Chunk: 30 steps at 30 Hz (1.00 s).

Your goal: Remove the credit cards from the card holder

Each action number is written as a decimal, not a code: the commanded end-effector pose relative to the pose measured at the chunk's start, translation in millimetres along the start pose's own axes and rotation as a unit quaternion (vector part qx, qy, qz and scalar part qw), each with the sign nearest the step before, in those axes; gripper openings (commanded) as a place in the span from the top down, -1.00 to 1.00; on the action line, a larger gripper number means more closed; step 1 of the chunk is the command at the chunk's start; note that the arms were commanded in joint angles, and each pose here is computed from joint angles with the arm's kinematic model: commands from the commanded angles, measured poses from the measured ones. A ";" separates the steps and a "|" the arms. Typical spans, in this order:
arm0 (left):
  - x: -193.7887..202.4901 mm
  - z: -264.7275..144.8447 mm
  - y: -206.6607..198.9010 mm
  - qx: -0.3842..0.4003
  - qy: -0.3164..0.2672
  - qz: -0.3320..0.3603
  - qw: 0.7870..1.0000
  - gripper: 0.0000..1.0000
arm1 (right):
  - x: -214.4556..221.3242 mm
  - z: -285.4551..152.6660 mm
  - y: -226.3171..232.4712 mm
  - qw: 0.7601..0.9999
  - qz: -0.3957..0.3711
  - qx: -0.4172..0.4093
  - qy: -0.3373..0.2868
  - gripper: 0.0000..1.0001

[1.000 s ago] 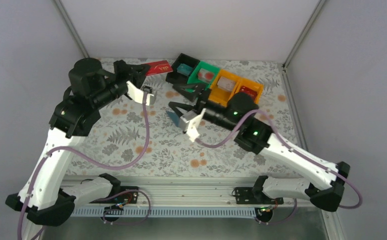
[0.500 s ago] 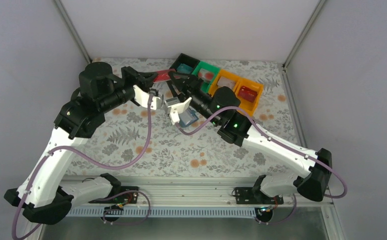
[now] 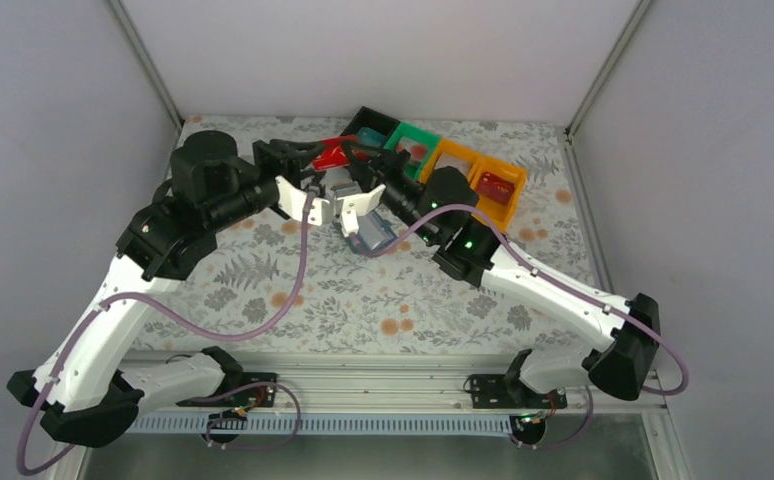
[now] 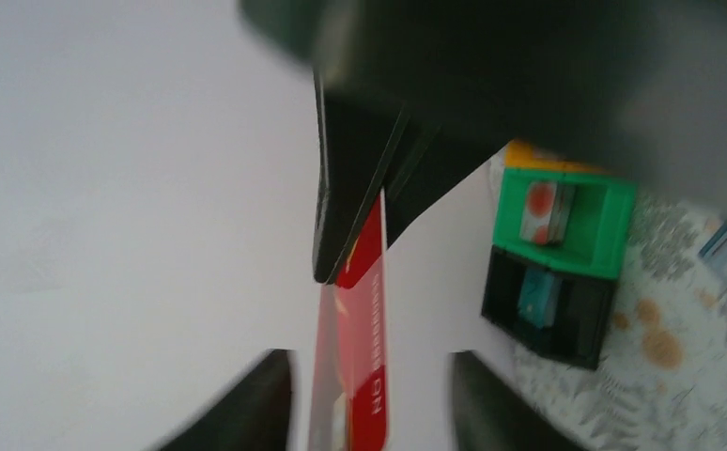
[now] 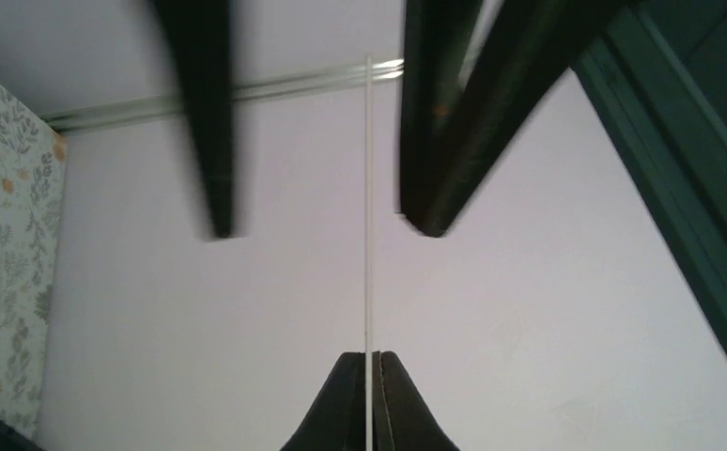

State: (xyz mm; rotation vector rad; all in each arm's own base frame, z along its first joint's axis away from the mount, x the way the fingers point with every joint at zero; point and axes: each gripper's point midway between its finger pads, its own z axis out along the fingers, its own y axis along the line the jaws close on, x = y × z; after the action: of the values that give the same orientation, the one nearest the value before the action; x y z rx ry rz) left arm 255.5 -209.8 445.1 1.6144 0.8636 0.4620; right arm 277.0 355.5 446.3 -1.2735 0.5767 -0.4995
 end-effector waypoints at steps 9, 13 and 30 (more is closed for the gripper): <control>-2.5 7.5 22.6 0.068 0.044 -0.353 0.932 -1.00 | 142.5 -35.9 23.7 0.960 0.176 -0.099 0.196 0.92; 9.8 23.6 -1.3 0.097 0.087 -0.428 0.894 -1.00 | 204.5 -65.7 50.1 0.923 0.216 -0.139 0.286 0.92; 79.4 57.8 -140.9 0.201 0.095 -0.573 0.789 -1.00 | 339.8 -181.6 144.6 0.828 0.208 -0.217 0.473 0.92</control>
State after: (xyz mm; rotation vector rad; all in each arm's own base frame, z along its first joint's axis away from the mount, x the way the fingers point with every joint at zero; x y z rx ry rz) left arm 293.7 -171.9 266.6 1.1091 2.0911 -0.3797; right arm 418.2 61.2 264.2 -1.1592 1.7953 -0.6052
